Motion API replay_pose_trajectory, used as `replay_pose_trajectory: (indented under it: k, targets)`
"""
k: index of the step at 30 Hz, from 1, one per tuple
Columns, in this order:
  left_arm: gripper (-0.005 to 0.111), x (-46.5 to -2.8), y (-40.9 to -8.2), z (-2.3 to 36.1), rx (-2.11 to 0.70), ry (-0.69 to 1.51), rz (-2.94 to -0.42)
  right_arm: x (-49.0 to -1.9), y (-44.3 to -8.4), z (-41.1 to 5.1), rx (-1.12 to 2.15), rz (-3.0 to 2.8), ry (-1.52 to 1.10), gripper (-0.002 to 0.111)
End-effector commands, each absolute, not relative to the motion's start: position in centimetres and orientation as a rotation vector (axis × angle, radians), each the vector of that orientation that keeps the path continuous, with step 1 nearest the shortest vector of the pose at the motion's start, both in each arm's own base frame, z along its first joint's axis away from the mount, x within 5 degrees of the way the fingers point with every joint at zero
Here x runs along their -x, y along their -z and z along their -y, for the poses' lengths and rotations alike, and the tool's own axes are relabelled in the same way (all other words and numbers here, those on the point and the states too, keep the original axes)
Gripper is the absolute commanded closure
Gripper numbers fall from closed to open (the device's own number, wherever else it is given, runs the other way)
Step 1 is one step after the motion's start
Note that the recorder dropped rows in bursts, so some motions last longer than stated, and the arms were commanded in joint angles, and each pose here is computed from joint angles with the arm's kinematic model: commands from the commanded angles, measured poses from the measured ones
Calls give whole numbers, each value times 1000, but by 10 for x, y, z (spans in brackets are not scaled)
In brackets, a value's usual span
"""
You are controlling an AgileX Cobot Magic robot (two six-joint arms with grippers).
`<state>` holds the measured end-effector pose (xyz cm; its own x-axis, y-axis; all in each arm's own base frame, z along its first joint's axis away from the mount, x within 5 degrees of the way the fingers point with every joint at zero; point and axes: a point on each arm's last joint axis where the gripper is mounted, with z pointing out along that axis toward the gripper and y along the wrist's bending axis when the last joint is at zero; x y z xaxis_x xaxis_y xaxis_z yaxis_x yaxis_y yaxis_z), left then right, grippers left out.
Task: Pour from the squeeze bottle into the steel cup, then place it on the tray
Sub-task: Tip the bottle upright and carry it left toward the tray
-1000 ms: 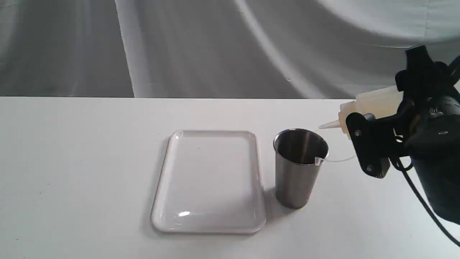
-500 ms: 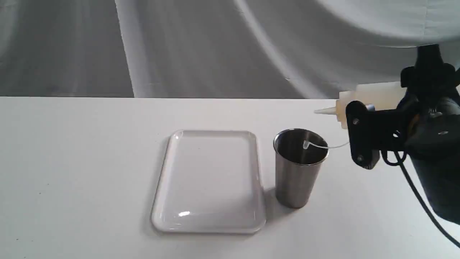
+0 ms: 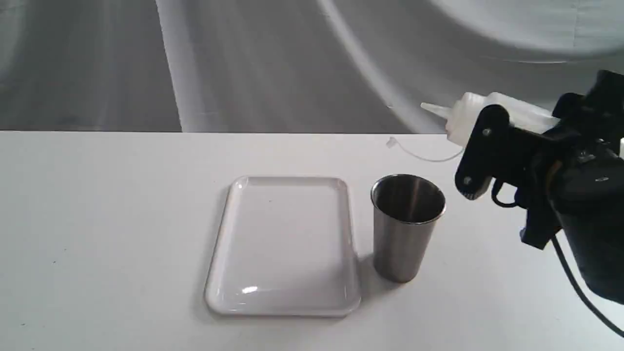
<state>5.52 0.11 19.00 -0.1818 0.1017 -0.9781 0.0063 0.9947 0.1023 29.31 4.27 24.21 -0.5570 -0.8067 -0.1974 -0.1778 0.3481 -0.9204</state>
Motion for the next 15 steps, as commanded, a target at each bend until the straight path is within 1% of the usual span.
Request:
replay_pose_trajectory:
  k: [1, 10, 15]
  targets:
    - [98, -55, -189, -1, -81, -85, -1744, -293, -246, -40, 605, -1975, 1102, 108]
    - [98, -55, -189, -1, -81, -85, -1744, -292, -252, -40, 103, -1947, 786, 108]
    - [98, -55, -189, -1, -81, -85, -1744, -290, -261, -42, -80, -1888, 623, 108]
